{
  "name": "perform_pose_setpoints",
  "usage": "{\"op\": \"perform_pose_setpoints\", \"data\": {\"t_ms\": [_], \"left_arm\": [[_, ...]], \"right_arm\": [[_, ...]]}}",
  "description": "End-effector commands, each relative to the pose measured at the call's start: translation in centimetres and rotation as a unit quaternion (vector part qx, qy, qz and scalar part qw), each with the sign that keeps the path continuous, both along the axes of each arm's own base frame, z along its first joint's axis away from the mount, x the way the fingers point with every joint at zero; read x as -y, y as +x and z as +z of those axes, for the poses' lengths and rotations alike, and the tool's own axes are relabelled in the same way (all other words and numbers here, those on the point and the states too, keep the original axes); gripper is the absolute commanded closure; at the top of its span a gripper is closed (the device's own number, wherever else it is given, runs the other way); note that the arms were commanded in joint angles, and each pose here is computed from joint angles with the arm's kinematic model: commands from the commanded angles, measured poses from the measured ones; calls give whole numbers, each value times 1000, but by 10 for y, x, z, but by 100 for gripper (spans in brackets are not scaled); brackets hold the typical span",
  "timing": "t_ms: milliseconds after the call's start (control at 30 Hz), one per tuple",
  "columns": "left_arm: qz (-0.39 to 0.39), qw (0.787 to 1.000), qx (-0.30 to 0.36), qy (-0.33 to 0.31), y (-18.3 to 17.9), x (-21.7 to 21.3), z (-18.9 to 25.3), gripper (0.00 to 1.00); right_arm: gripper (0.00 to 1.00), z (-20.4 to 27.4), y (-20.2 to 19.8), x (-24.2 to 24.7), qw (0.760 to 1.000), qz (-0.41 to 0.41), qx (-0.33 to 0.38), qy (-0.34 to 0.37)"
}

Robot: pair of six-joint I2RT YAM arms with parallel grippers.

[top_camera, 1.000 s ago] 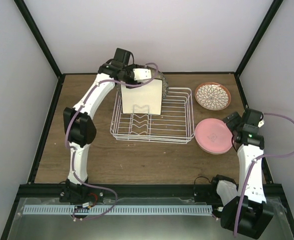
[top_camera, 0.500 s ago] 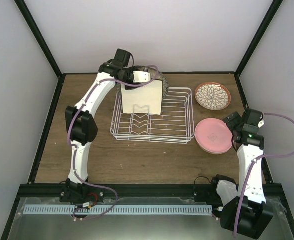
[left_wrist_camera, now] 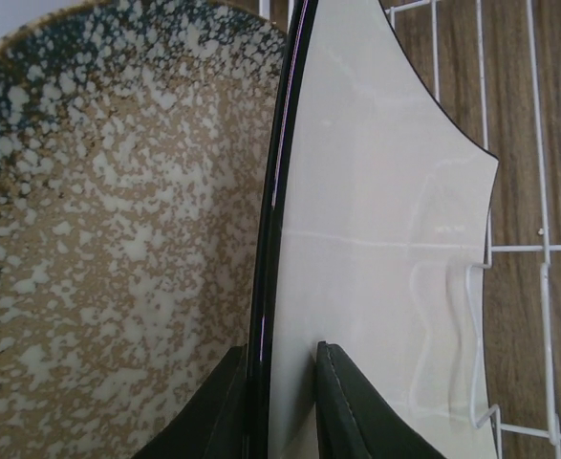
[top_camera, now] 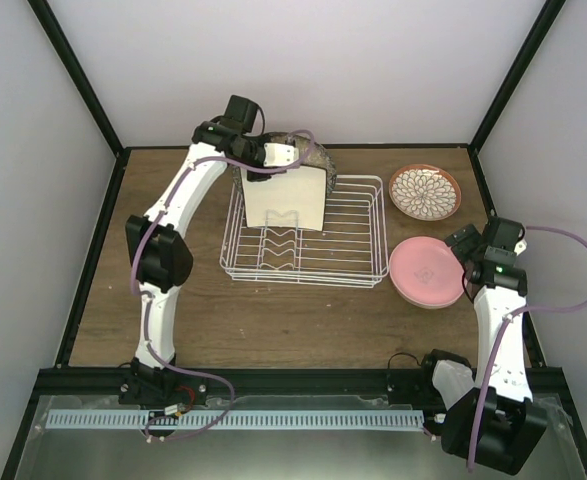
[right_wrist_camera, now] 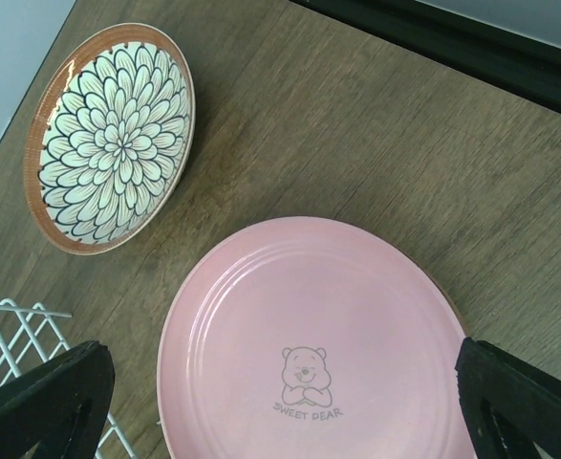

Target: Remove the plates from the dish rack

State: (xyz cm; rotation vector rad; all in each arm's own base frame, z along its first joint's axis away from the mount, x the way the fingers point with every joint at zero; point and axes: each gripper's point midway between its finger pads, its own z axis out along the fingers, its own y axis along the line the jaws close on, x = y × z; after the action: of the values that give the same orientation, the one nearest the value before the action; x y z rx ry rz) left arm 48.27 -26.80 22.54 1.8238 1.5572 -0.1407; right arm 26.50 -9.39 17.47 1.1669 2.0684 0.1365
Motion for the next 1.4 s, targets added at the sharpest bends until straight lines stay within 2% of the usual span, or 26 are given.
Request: {"op": "perform_pose_setpoints", "data": {"t_ms": [0,500,600,667,1000,1367], "left_arm": [[-32,996,-72,42,-35,-8,-28,82],[-34,988,-132,69,-51,-14,-58,81],[-30,989,-130,67,-49,-14,-57,95],[-25,990,-123,64,-46,-13,-53,96],[-10,998,-53,30,-39,-11,6,96],[-16,999,-7,-35,-69,-11,91,96]], "right_arm": [[0,2,1,2,1000,-4,3,0],[0,-1,-2,1,1000,-3,1,-1],[0,-1,-3,1,1000,-3,0,-2],[0,-1,-3,1,1000,-4,1,-2],[0,-3,-2,0,1000,-3,3,2],[0,-13,5,-4,1000,7,1,16]]}}
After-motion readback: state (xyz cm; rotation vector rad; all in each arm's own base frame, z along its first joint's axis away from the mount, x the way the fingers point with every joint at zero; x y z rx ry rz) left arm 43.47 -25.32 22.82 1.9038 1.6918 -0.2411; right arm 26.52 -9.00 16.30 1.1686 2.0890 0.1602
